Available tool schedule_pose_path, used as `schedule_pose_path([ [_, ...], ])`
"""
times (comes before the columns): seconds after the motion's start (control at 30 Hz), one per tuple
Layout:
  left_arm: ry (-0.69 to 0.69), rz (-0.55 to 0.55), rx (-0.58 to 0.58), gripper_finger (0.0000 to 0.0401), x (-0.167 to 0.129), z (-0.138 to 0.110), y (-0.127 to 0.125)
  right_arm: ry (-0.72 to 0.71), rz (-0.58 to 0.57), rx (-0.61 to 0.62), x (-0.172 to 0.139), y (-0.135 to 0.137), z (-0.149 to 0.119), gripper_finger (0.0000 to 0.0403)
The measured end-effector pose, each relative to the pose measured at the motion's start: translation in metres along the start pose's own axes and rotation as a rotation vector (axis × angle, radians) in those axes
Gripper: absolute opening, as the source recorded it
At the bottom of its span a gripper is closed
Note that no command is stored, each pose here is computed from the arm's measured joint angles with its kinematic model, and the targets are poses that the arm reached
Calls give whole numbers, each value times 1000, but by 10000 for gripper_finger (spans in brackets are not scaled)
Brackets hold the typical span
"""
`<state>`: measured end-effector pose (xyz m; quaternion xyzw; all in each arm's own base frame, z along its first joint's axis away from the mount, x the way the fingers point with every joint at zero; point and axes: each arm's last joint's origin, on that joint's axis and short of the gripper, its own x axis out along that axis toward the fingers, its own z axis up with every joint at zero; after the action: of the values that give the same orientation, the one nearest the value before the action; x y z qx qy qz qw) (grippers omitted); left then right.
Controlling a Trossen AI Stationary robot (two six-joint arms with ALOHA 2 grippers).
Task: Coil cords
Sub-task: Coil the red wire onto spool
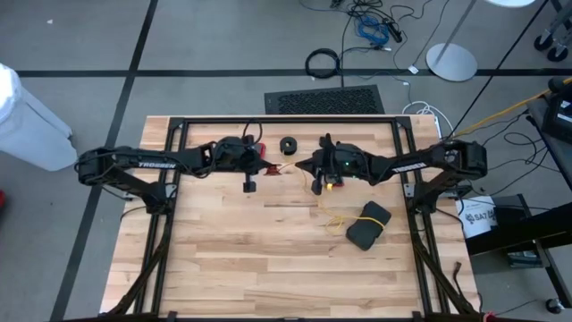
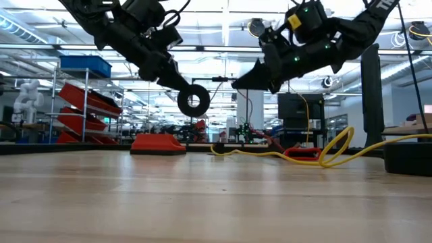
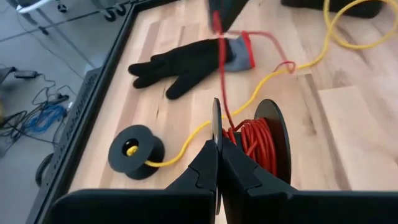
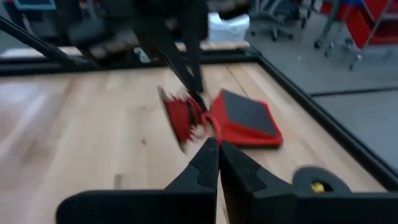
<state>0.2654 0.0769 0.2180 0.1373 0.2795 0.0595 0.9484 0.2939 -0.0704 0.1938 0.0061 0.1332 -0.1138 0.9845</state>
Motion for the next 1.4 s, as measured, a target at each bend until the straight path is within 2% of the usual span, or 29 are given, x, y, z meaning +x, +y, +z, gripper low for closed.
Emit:
schedule_pose_path([
  [0.2,17,100,-7,6,18,-5,2,-79,43,-27,0,11,8,0],
  [0.33,-31,188,-26,6,31,-4,5,-103,39,-31,-1,15,10,0],
  [0.43,-96,218,-42,6,37,-1,7,-116,7,-41,-1,16,11,0],
  [0.63,-123,220,-60,6,53,9,8,-194,-12,-50,1,17,16,0],
  [0.83,-178,291,-105,6,63,19,11,-176,-52,-73,16,21,8,0],
  [0.9,-209,318,-145,6,63,22,12,-145,-101,-101,23,26,1,0],
  [1.07,-287,365,-245,6,60,27,17,-160,-327,-282,30,44,-7,0],
  [1.23,-368,346,-343,6,58,31,23,-148,-366,-314,35,47,-15,0],
  [1.4,-436,257,-406,6,56,33,26,-84,-424,-329,38,44,-24,0],
])
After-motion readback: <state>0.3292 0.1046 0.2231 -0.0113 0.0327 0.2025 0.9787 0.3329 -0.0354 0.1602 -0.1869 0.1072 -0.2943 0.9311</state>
